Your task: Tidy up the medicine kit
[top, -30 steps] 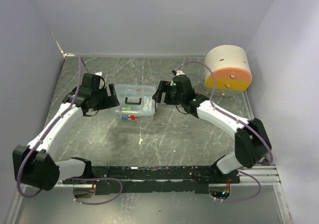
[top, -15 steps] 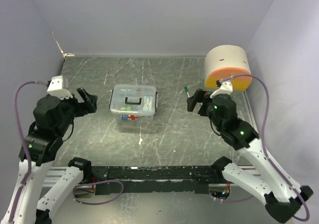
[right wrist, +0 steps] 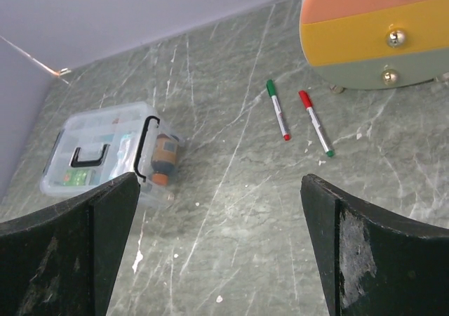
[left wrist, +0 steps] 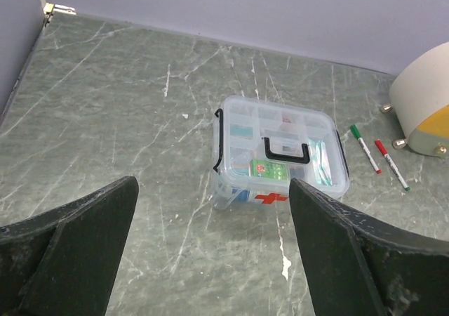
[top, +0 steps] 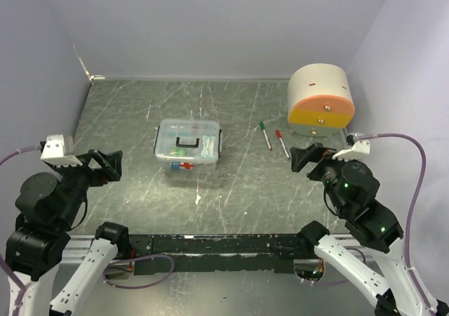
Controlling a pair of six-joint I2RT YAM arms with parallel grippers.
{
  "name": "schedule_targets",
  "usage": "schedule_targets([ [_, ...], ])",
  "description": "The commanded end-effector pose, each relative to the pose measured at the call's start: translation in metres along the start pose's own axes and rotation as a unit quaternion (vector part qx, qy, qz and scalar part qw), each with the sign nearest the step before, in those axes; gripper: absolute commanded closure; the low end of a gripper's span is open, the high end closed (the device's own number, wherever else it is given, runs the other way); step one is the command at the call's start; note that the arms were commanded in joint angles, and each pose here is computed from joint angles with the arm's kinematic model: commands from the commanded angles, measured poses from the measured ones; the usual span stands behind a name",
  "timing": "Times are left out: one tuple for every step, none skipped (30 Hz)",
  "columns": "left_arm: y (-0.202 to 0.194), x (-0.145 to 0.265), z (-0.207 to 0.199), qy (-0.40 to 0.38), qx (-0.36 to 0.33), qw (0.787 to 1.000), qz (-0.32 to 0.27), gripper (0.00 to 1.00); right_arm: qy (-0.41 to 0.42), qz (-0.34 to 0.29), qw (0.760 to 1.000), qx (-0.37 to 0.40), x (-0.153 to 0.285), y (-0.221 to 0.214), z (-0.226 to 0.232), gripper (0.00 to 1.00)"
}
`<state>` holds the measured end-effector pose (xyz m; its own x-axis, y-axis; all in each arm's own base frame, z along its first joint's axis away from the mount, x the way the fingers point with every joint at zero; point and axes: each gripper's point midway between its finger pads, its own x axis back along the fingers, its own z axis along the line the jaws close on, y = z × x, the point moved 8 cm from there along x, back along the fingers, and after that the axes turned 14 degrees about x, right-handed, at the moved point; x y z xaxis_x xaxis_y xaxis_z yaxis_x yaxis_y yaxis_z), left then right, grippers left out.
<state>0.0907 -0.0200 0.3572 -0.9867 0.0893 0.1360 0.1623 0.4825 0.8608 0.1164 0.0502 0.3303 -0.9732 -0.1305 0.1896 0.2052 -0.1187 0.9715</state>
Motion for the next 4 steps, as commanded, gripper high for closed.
schedule_targets([
  [0.0028, 0.0158, 0.0030, 0.001, -0.002, 1.000, -0.007, 0.00, -0.011, 0.003, 1.000, 0.001, 0.0038, -0.0083, -0.0060, 0.00],
  [0.0025, 0.0165, 0.0033, 0.001, -0.001, 1.000, -0.007, 0.00, -0.015, 0.003, 1.000, -0.001, 0.0039, -0.0090, -0.0069, 0.00],
  [0.0022, 0.0173, 0.0037, 0.002, 0.001, 1.000, -0.007, 0.00, -0.019, 0.004, 1.000, -0.003, 0.0043, -0.0093, -0.0078, 0.00],
  [0.0019, 0.0181, 0.0041, 0.003, 0.002, 1.000, -0.008, 0.00, -0.023, 0.005, 1.000, -0.004, 0.0045, -0.0094, -0.0085, 0.00],
])
